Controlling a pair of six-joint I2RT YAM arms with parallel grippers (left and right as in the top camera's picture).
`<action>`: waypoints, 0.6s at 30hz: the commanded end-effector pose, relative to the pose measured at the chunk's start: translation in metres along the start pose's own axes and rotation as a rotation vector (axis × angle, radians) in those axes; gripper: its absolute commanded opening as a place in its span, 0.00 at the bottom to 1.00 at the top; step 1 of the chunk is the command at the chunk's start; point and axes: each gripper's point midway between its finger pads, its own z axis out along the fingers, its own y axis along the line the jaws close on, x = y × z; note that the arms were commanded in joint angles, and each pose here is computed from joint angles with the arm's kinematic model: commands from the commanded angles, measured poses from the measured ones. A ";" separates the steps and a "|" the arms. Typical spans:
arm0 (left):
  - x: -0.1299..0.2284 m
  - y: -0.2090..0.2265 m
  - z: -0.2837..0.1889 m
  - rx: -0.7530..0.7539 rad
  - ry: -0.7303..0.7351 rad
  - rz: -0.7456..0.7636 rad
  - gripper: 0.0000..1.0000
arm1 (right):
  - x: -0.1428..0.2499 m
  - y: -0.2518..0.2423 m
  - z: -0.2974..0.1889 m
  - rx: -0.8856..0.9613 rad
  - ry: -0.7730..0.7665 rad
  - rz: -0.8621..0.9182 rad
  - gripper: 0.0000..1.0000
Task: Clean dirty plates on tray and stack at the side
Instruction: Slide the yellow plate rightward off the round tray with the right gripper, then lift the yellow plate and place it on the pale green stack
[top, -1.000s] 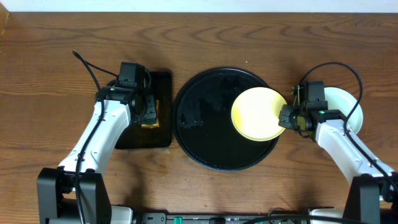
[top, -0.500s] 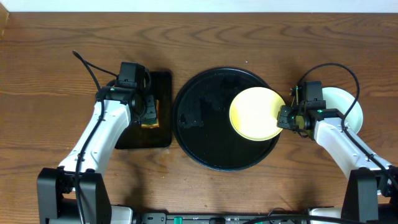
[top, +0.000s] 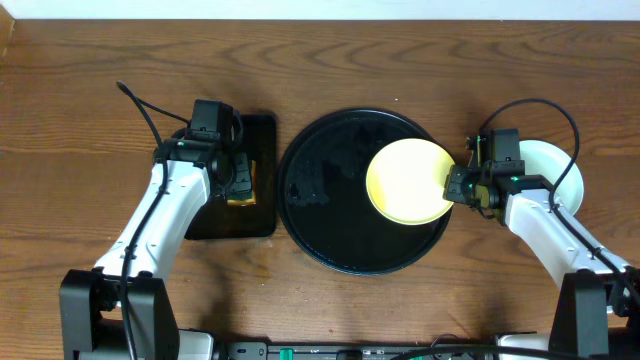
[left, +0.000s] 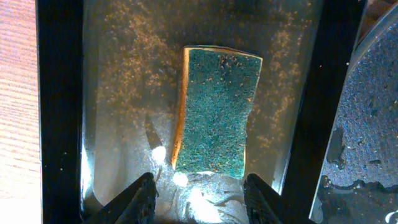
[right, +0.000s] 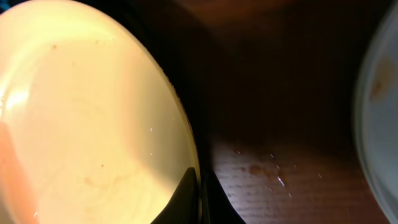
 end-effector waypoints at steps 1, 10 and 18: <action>-0.002 -0.001 -0.001 0.000 -0.004 0.002 0.48 | -0.021 0.018 -0.026 -0.083 -0.095 -0.090 0.01; -0.004 -0.001 -0.001 0.002 -0.012 0.001 0.48 | -0.045 0.039 -0.081 -0.063 -0.296 -0.302 0.01; -0.004 -0.001 -0.001 0.002 -0.012 0.001 0.47 | -0.069 0.031 -0.113 0.238 -0.478 -0.417 0.01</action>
